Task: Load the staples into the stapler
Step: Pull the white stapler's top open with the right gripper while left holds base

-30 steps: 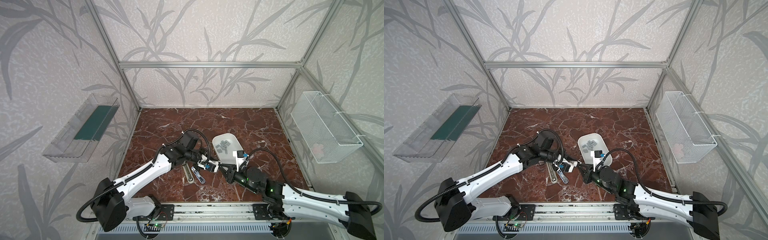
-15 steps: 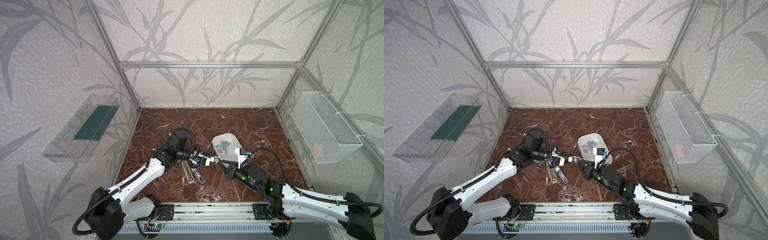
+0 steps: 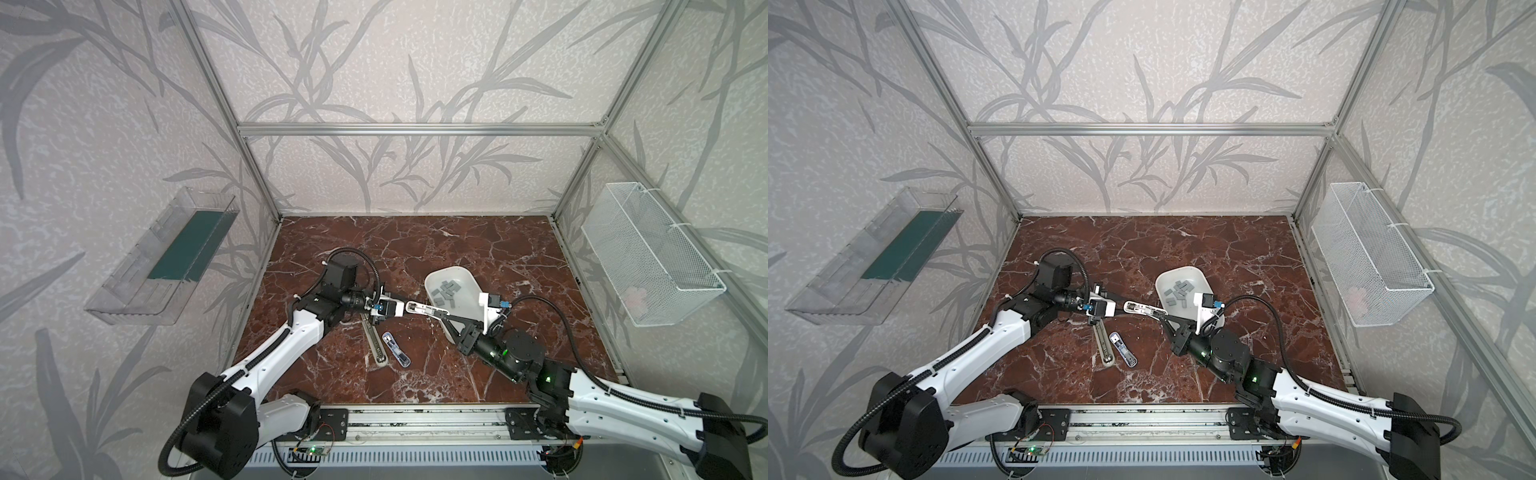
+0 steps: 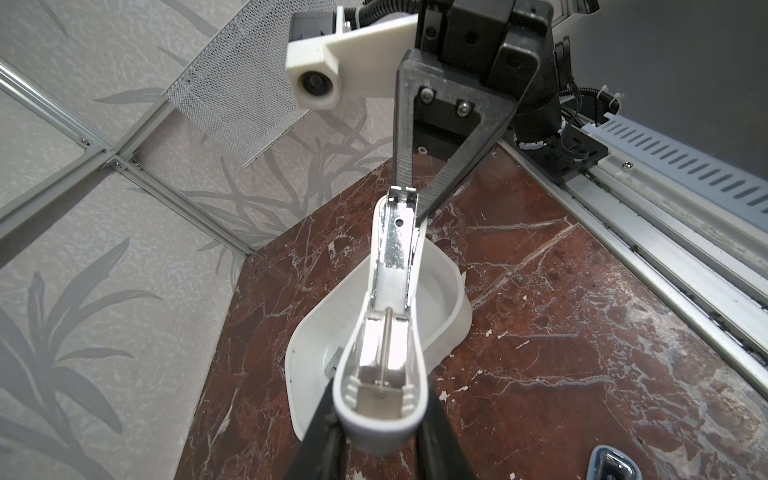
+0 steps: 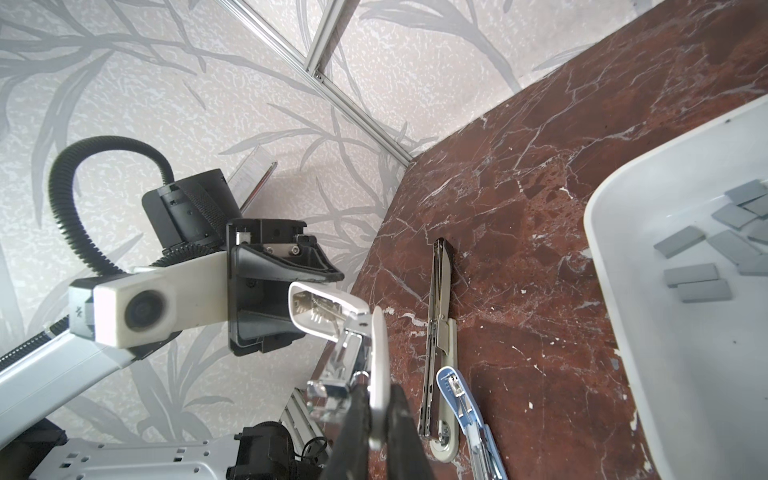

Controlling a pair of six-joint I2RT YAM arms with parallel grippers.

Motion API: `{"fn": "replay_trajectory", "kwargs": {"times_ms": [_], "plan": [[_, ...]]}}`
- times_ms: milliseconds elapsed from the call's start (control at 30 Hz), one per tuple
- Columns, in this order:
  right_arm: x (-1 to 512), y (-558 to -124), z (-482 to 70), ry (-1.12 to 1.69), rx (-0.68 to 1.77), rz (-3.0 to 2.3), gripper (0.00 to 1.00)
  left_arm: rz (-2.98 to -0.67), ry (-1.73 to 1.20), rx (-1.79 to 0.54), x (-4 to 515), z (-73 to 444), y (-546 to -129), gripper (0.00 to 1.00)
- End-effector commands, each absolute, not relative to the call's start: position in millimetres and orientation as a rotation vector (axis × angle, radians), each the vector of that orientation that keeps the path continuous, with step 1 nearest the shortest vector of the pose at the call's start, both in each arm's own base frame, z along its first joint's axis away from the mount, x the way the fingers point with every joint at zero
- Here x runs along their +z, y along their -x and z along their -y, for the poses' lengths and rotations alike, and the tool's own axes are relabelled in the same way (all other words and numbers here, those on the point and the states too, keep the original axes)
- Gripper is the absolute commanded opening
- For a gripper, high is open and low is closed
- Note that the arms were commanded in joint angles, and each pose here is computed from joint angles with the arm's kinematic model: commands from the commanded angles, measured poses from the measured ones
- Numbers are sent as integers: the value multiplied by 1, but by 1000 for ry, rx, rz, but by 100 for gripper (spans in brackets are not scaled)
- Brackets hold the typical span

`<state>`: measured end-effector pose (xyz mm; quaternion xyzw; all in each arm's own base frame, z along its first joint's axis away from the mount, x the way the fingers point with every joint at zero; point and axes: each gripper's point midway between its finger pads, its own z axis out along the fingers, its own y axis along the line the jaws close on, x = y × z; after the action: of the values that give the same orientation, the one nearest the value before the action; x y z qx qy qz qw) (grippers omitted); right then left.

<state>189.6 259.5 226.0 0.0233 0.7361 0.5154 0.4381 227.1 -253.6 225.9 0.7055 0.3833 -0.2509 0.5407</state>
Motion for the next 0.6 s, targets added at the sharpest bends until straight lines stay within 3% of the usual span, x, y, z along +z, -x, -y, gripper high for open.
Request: {"fn": "replay_trajectory", "kwargs": {"times_ms": [0, 233, 567], "plan": [[196, -191, -249, -77, 1189, -1916, 0, -944, -1724, -445, 212, 242, -248, 7], [196, -191, -249, -86, 1202, -1910, 0, -1014, -1792, -353, 183, 233, -260, 31], [190, -193, -238, -133, 1167, -1911, 0, -895, -1729, -394, 214, 240, -247, 39]]}}
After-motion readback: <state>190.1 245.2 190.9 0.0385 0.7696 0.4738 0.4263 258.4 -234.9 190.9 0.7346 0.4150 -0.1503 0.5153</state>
